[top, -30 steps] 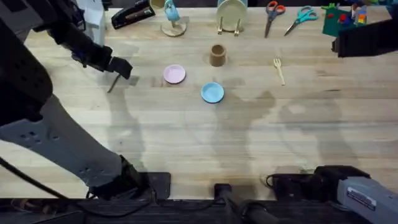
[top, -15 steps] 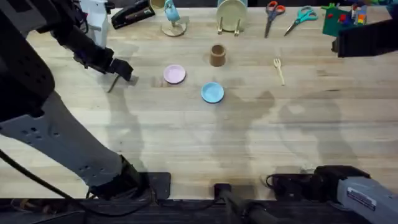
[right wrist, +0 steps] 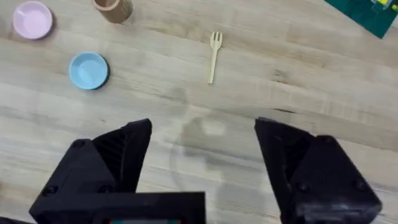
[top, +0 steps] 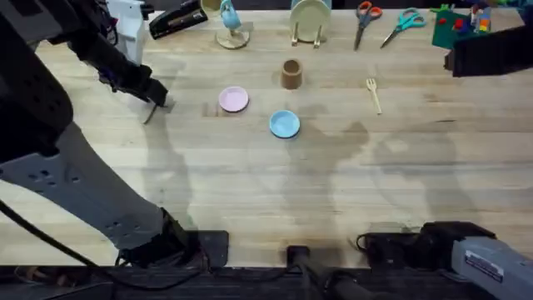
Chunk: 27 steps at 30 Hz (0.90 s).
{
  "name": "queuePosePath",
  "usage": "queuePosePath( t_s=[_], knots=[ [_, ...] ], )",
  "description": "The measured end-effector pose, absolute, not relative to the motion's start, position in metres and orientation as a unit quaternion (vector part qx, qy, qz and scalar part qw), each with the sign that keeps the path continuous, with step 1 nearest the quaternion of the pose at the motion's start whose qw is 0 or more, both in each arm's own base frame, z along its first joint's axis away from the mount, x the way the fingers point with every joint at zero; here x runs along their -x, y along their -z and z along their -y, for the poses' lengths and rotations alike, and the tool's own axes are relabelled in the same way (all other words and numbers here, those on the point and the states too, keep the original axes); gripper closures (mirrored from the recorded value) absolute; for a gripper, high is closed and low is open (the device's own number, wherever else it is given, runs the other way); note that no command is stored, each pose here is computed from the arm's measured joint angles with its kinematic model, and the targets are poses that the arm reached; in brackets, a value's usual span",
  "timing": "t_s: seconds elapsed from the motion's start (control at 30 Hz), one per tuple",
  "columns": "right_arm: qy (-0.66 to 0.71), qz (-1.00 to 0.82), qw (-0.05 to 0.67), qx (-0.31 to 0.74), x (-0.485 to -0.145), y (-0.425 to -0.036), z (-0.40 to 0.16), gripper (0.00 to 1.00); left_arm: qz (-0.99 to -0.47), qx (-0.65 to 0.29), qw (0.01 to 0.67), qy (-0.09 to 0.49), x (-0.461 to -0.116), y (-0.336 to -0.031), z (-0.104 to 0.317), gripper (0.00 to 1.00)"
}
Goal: Pick up a utensil and set it on the pink plate, then put the other utensil in the container.
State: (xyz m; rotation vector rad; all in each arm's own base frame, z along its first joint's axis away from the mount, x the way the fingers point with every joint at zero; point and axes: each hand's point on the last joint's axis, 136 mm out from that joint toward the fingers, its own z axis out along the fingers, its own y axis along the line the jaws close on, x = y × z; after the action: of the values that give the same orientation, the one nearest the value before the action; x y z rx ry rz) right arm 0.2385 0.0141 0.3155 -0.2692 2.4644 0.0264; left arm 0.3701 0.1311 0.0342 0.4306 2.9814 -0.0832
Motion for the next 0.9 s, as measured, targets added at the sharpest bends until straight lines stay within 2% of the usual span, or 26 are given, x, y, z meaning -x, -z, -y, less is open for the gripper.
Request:
queuePosePath(
  t_s=[0.03,0.07,0.1,0.13,0.9],
  knots=[
    [-0.010,-0.940,0.325,0.103,-0.238,-0.315,-0.014,0.005,-0.987,-0.142,0.063,0.030,-0.369,-0.034,-0.130,0.729],
    [-0.010,-0.940,0.325,0.103,-0.238,-0.315,-0.014,0.005,-0.987,-0.142,0.061,0.034,-0.368,-0.034,-0.129,0.871],
    [-0.010,-0.940,0.325,0.103,-0.238,-0.315,-0.014,0.005,-0.987,-0.143,0.060,0.036,-0.367,-0.034,-0.128,0.930],
    [-0.010,-0.940,0.325,0.103,-0.238,-0.315,-0.014,0.005,-0.987,-0.144,0.060,0.036,-0.367,-0.035,-0.127,0.946],
    [-0.010,-0.940,0.325,0.103,-0.238,-0.315,-0.014,0.006,-0.989,-0.133,0.042,0.049,-0.359,-0.037,-0.122,0.960]
  ],
)
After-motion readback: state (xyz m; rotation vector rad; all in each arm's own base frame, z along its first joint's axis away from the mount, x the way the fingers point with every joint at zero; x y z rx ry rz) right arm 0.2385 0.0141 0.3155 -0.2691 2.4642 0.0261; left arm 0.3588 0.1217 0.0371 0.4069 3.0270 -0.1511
